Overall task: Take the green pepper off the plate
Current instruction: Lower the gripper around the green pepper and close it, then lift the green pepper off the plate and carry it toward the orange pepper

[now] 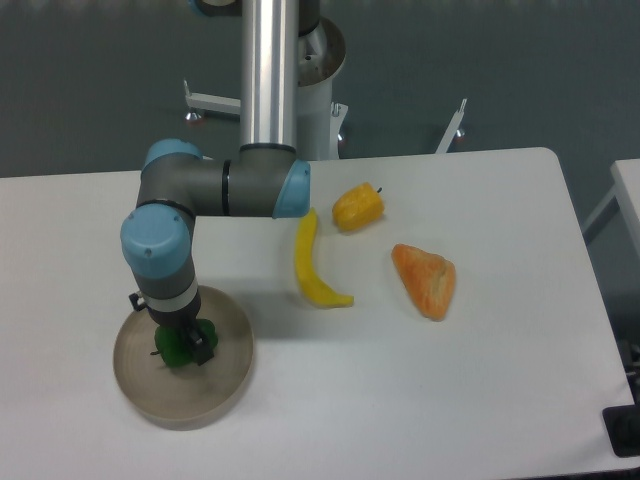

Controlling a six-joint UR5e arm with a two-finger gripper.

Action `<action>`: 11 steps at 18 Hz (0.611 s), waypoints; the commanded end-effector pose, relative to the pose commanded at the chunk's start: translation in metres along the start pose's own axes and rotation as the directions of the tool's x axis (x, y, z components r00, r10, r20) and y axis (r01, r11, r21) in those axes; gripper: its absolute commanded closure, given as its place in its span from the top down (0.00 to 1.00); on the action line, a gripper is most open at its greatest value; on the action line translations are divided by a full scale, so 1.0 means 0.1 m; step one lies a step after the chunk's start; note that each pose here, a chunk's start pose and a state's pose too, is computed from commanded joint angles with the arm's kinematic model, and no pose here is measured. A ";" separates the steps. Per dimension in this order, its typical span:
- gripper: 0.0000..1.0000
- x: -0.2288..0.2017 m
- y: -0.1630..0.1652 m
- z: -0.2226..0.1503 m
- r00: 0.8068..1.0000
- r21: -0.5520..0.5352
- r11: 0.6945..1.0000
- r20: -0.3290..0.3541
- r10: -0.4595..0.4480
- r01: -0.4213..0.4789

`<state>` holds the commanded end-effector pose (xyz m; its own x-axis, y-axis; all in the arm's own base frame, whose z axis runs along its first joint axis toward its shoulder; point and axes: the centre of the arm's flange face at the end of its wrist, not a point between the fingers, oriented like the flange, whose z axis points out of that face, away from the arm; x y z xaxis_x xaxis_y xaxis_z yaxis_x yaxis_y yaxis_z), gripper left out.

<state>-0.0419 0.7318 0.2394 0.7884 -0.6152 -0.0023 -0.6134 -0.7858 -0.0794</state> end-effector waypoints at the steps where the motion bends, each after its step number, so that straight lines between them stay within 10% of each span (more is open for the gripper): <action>1: 0.35 0.00 0.01 -0.01 1.000 0.000 1.000 0.000 0.000 0.000; 3: 0.16 -0.03 0.01 -0.06 1.000 0.007 1.000 0.007 -0.004 0.004; 11: 0.15 -0.47 0.57 -1.04 0.990 0.091 0.991 0.095 -0.106 0.097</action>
<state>-0.1184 0.7093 0.3385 0.8497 -0.5197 -0.0887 -0.5271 -0.8327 -0.1696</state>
